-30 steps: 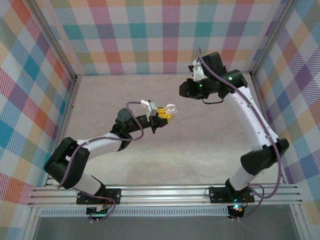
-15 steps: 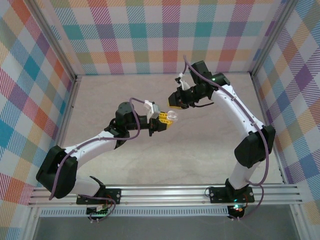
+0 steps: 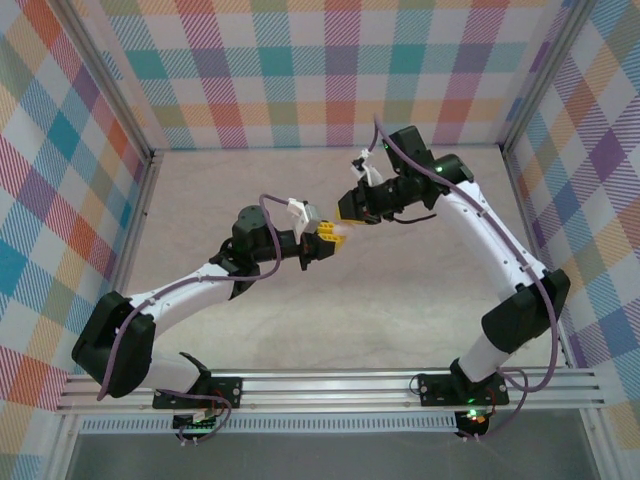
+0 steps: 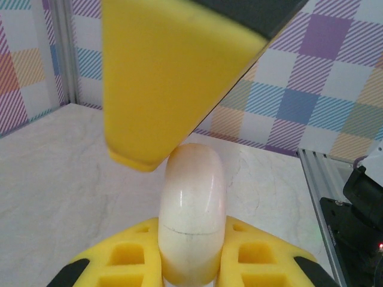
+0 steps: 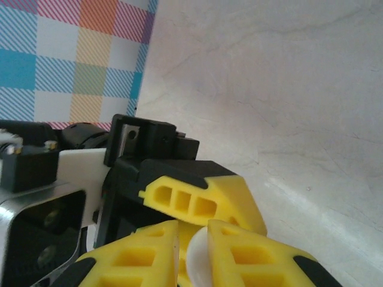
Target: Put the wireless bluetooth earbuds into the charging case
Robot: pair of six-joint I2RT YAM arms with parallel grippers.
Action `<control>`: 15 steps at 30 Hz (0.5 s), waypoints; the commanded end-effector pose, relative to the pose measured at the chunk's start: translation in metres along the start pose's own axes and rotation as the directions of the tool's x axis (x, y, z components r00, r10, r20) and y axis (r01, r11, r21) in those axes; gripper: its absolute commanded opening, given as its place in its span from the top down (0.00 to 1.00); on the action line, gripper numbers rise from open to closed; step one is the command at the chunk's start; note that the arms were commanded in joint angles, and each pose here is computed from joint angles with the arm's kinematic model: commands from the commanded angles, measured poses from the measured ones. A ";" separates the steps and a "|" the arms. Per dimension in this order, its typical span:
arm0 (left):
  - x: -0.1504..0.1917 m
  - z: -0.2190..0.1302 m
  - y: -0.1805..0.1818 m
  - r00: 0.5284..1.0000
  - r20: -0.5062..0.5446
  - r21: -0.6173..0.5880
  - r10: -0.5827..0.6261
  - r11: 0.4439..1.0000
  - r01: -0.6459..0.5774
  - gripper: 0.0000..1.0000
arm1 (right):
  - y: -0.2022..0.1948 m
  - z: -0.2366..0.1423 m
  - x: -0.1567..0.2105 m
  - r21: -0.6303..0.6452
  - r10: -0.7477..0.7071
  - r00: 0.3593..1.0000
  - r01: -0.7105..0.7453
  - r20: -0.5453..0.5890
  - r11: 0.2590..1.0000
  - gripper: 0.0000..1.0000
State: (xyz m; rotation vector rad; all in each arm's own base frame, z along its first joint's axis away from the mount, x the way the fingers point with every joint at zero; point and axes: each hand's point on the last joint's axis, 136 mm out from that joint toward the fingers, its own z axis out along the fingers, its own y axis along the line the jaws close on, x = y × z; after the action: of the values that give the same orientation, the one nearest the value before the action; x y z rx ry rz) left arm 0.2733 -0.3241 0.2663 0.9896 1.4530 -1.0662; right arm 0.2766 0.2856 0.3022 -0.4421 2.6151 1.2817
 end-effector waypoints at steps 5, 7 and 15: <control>0.031 -0.004 0.038 0.989 -0.072 -0.201 -0.129 0.973 0.112 1.00 | -0.010 -0.029 0.009 0.130 -0.005 0.995 -0.008 0.096 0.992 0.69; 0.049 -0.009 0.048 0.973 -0.107 -0.267 -0.206 0.948 0.171 1.00 | -0.027 -0.042 0.002 0.216 -0.017 0.987 -0.018 0.160 0.976 0.66; 0.117 -0.021 0.068 0.803 -0.244 -0.463 -0.543 0.793 0.395 1.00 | -0.091 -0.065 -0.001 0.447 -0.126 0.938 -0.034 0.322 0.894 0.40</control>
State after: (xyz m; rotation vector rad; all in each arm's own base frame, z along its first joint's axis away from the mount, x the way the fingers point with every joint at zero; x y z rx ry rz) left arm 0.3126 -0.2936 0.1680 0.6876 2.0134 -0.9306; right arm 0.2890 0.2010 0.2888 -0.2181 2.5234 0.7972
